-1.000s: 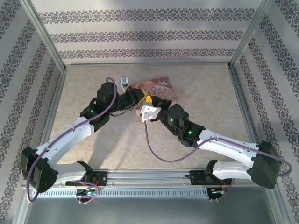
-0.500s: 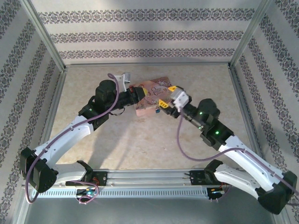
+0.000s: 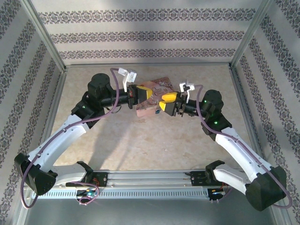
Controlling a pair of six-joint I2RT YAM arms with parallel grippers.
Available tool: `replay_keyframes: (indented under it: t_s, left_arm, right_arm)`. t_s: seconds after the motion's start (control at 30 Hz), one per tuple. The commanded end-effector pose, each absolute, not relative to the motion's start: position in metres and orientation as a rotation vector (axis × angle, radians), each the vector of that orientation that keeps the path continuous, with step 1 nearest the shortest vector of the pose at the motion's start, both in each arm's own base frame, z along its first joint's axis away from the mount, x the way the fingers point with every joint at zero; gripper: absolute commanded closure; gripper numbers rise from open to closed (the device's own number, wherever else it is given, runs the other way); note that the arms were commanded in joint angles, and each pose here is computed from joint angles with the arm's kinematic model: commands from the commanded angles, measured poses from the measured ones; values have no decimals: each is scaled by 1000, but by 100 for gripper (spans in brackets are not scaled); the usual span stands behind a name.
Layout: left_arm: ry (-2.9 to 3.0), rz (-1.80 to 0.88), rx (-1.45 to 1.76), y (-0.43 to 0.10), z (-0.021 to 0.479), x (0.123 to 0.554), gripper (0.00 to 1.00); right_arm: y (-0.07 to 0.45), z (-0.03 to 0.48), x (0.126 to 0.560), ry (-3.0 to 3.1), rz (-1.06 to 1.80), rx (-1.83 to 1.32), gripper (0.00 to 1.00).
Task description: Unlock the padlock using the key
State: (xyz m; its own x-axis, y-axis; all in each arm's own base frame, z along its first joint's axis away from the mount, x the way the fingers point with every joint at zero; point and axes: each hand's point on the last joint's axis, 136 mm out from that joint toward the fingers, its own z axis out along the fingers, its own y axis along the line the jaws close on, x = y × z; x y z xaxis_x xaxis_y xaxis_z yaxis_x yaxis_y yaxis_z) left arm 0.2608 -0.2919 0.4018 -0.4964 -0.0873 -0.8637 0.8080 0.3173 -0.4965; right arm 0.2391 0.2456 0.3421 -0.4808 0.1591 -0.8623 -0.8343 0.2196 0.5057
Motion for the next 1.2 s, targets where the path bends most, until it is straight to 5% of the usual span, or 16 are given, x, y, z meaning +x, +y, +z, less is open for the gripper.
replay_keyframes:
  t_s: [0.0,1.17]
  left_arm:
    - [1717,-1335,785,-296,399,248,100]
    - [1781,-1378,780,-304,381,253,100]
  right_arm:
    - [247,358,220,1543,1549,-710,40]
    - [277,372,213,1520,1626,-771,69]
